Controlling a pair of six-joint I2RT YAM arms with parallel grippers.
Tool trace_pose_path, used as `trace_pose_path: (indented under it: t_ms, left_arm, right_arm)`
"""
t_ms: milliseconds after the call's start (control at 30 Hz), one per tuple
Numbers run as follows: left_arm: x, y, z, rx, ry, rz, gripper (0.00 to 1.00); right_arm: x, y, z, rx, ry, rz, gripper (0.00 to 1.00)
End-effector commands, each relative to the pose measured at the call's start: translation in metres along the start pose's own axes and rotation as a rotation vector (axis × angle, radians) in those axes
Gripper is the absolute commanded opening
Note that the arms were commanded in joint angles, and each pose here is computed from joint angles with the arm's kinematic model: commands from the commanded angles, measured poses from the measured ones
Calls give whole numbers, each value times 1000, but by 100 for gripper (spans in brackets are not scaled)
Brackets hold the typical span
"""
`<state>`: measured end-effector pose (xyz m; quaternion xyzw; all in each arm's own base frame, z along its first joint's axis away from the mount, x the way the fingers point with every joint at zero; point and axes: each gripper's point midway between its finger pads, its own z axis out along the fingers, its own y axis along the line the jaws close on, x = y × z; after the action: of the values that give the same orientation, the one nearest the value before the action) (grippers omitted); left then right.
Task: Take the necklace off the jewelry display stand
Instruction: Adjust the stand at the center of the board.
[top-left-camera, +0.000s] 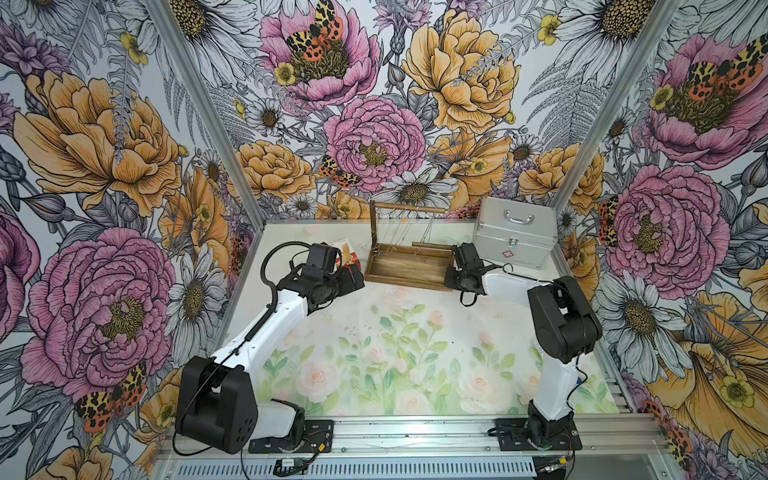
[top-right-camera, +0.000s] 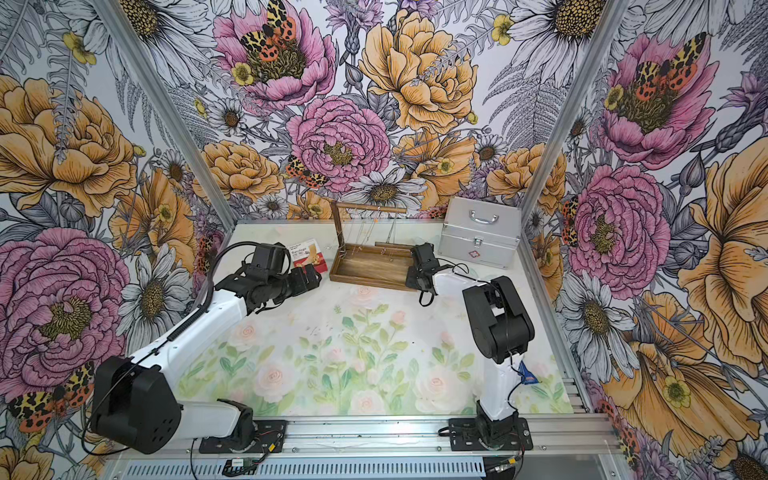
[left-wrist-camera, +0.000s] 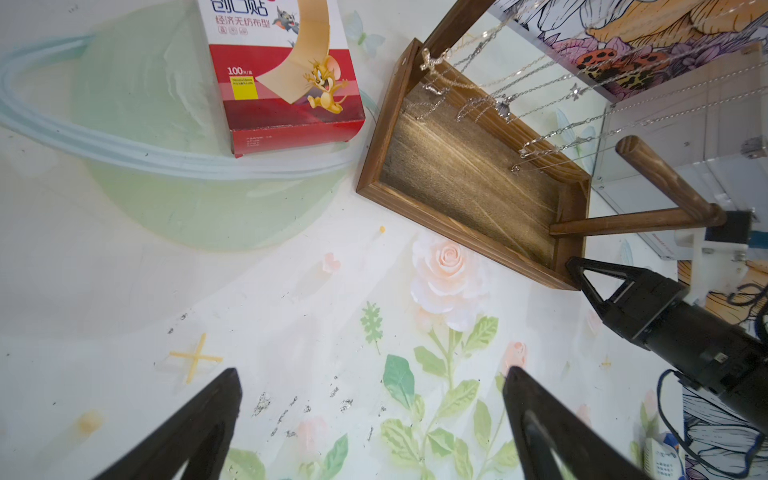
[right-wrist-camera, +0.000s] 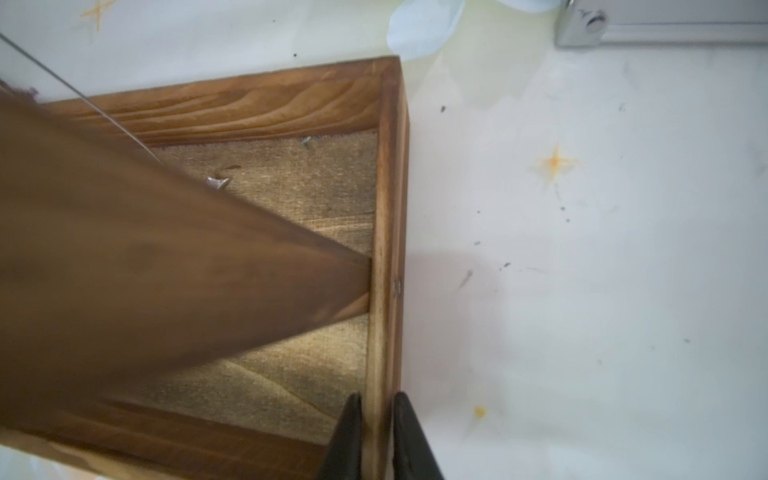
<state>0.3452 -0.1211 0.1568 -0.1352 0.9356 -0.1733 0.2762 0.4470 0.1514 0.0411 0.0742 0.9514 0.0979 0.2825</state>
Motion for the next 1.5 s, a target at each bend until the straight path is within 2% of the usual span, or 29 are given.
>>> trace_pose_path:
  t_ms: [0,333,567,733,1067,1333,1467]
  left_arm:
    - [-2,-4,4,26,12,18,99]
    - [1,-8,17,41,55,-12,99]
    - [1,-15,25,59,88,-86,99]
    - [-4,-21,34,61,87,-112,99]
    - [-11,-41,72,94,147,-134,90]
    - [-7,-40,99,95,187,-161,84]
    - [-8,-40,105,101,186,-164,83]
  right_arm:
    - [3,-12,-9,30,13,-42,17]
    - [-4,-17,-7,25,13,-104,13]
    - [-11,-13,-9,10,3,-183,11]
    - [-13,-14,-5,-3,9,-160,12]
    - [-15,-12,0,-16,15,-150,13]
    - [-16,-8,-3,-50,16,-142,22]
    - [-18,-3,-11,-85,-1,-138,38]
